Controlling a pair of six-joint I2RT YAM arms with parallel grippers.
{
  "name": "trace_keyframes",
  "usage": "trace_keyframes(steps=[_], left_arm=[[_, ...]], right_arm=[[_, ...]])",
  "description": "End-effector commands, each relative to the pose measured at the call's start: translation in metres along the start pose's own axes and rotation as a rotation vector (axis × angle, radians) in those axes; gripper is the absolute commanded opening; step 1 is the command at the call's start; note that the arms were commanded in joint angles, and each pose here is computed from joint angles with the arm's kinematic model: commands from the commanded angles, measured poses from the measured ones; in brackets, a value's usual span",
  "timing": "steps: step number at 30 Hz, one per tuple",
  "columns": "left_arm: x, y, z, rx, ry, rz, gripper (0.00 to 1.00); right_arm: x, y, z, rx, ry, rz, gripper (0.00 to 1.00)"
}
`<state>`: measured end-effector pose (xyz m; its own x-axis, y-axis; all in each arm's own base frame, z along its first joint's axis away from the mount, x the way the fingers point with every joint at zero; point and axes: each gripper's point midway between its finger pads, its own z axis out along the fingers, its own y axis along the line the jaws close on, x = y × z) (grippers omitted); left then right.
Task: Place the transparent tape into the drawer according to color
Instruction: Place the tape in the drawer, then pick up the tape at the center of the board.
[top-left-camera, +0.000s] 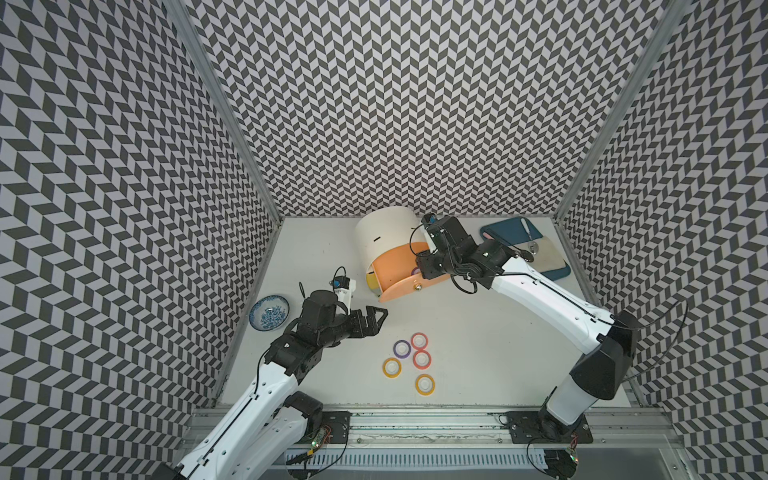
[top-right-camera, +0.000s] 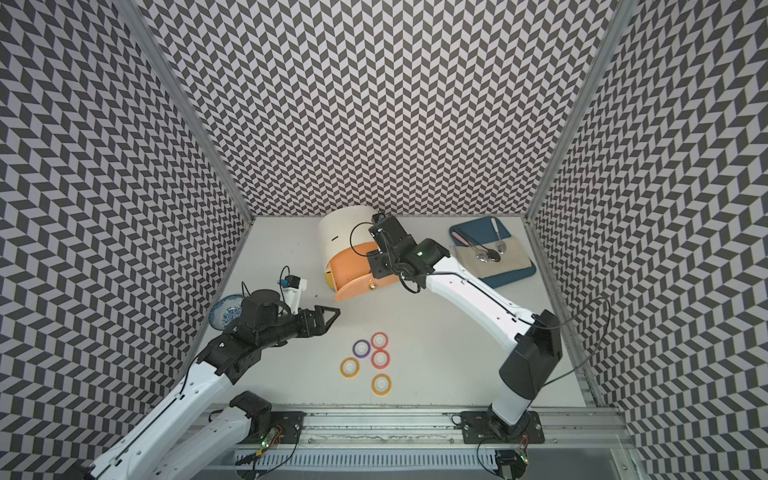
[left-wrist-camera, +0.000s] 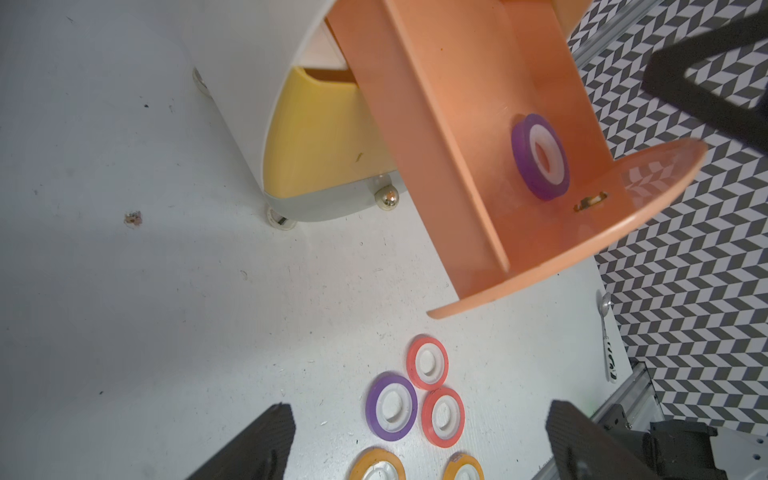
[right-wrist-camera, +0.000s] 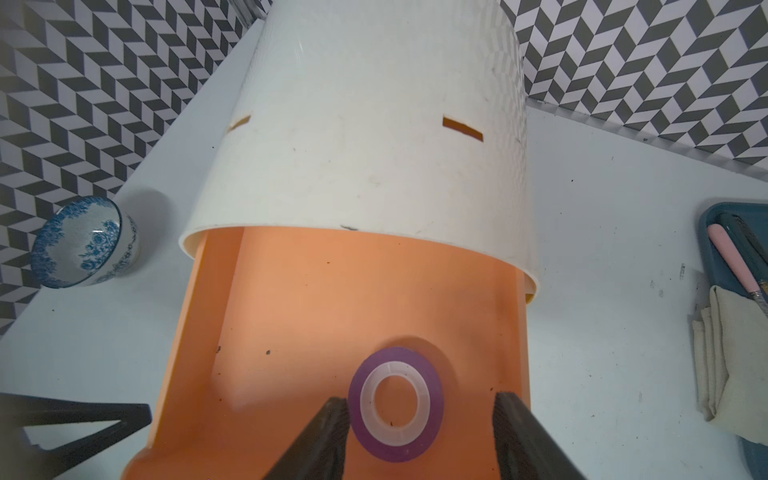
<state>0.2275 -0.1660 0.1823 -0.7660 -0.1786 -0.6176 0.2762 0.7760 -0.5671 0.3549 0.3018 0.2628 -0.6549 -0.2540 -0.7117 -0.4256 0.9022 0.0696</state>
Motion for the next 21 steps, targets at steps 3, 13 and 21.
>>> trace_keyframes(steps=[3,13,21], left_arm=[[0.013,-0.005,0.003,-0.029,0.034,0.024,1.00],[0.053,-0.011,0.021,-0.110,0.156,0.090,0.99],[0.077,-0.005,0.041,-0.220,0.232,0.162,0.96]], right_arm=[[-0.030,-0.004,-0.032,-0.009,-0.124,0.024,0.68],[0.005,-0.019,-0.060,-0.028,-0.099,0.048,0.95],[0.024,-0.033,-0.082,-0.021,-0.112,0.080,1.00]])
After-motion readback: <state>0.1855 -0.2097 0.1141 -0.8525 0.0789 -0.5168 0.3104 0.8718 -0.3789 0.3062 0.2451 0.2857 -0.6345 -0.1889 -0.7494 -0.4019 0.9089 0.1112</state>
